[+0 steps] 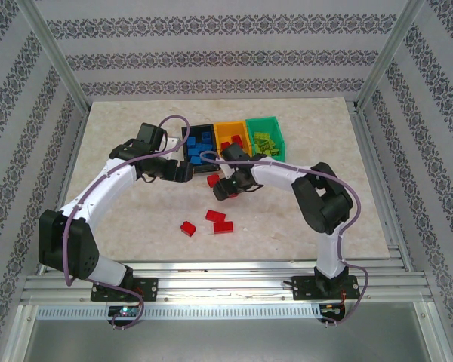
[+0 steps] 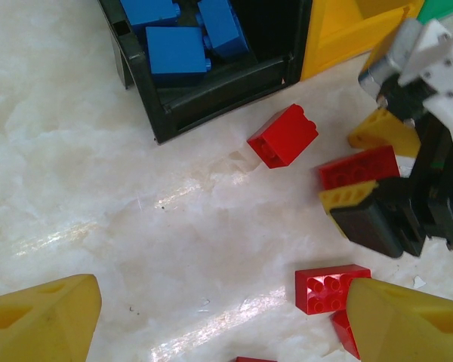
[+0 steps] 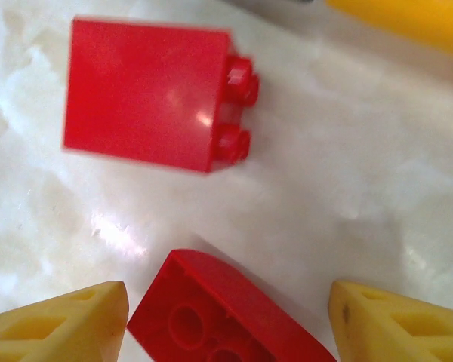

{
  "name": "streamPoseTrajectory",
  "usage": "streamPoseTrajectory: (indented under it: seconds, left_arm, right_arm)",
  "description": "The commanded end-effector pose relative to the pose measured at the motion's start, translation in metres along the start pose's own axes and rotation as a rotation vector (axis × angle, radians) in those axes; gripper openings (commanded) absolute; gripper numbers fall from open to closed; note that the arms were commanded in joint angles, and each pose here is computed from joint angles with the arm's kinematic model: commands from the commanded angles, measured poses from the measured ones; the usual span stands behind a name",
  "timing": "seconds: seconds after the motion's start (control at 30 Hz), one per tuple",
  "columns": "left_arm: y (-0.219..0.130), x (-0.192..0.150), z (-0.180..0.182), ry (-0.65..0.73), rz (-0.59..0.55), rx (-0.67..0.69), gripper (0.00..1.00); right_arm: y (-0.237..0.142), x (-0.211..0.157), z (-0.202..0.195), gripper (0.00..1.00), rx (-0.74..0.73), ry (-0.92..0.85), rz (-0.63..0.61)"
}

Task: Sort the legos into containers by color
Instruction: Pick up the lego from the center of the table.

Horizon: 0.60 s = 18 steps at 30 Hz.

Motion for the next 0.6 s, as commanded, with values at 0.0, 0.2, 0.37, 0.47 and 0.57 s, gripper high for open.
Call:
streamPoseTrajectory:
  seconds: [0.0,0.2,0.37,0.47,0.57]
  left_arm:
    - [-0.008,0.001,0.003,0.012,0.001,0.017,0.85]
    - [-0.007,0.001,0.004,0.012,0.004,0.017,0.85]
    - [-0.009,0.001,0.004,0.015,0.0,0.022,0.85]
    - [-0.008,0.001,0.003,0.015,0.002,0.019,0.85]
    - [-0.008,0.001,0.004,0.014,0.001,0.022,0.85]
  right_arm:
    - [-0.006,-0.012,0.011,0.71,-0.021,-0.024,0.006]
    - [0.0,-0.014,0.016,0.71,-0.022,-0.028,0.026]
    - [0.003,-0.016,0.021,0.7,-0.046,-0.054,0.036]
    - [0.005,-0.018,0.024,0.69,-0.079,-0.073,0.036]
    - [0.007,-0.02,0.024,0.65,-0.105,-0.09,0.039]
Point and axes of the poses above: each hand's point on the last joint's axis, 136 mm out from that joint toward the fingers, its own y axis out along the fingers, its own z axis along the line the jaws close on, x = y × z, the point moved 10 cm from there along -y, back along the fingers, and after that the axes turned 11 degrees about y, right-handed, at the moved point
